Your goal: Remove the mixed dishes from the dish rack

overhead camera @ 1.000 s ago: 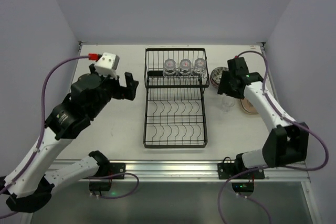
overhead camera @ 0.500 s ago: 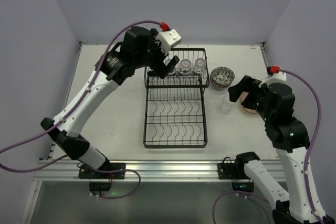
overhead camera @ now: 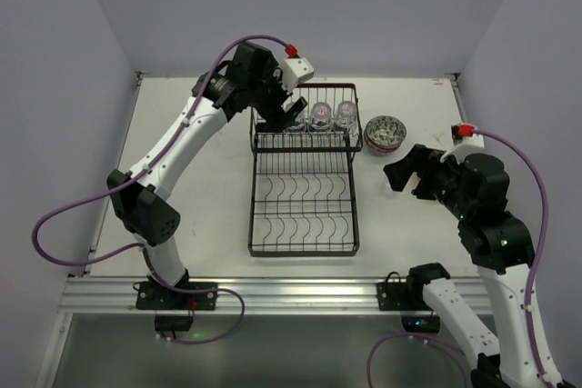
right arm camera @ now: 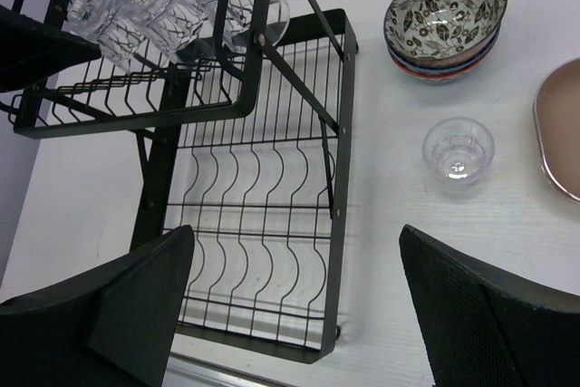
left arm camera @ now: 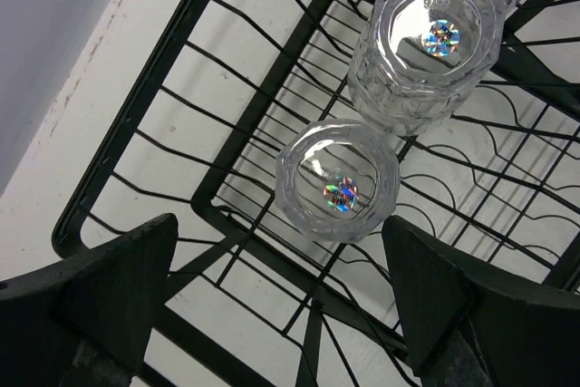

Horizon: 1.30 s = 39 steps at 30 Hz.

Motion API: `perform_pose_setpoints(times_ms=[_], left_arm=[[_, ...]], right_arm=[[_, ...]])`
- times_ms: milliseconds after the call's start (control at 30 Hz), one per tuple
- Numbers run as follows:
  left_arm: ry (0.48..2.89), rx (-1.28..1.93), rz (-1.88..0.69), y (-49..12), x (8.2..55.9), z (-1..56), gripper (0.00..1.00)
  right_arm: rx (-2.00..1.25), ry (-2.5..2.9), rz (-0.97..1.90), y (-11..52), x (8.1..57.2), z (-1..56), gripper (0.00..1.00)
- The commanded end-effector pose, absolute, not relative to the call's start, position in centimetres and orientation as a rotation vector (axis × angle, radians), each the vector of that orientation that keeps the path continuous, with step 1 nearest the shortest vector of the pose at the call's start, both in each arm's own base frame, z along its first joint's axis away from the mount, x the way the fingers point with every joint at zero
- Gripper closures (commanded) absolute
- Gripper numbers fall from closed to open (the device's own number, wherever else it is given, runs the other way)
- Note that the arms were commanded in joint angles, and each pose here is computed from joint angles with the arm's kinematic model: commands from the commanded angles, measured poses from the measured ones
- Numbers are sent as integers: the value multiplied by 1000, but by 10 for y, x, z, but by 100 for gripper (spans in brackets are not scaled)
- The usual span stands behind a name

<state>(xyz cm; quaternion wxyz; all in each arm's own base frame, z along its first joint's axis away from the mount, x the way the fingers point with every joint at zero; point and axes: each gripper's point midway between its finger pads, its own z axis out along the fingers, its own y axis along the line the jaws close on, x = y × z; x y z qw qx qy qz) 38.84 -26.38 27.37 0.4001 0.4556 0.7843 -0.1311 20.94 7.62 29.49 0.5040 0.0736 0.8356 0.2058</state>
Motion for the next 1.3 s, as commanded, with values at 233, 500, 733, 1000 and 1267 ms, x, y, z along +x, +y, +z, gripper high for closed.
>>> perform_pose_setpoints(times_ms=[233, 500, 733, 1000, 1267], left_arm=[[1963, 1224, -454, -287, 394, 264, 6], [1931, 1219, -475, -292, 394, 268, 16], [1933, 1223, -494, -294, 393, 266, 55], [1872, 1157, -471, -287, 388, 306, 93], [1630, 861, -478, -272, 375, 415, 100]], right_arm=[[121, 2025, 522, 82, 207, 292, 4], [111, 2030, 541, 86, 210, 290, 4], [108, 2039, 541, 86, 211, 288, 5], [103, 2031, 553, 88, 210, 291, 5], [68, 1953, 653, 101, 206, 314, 4]])
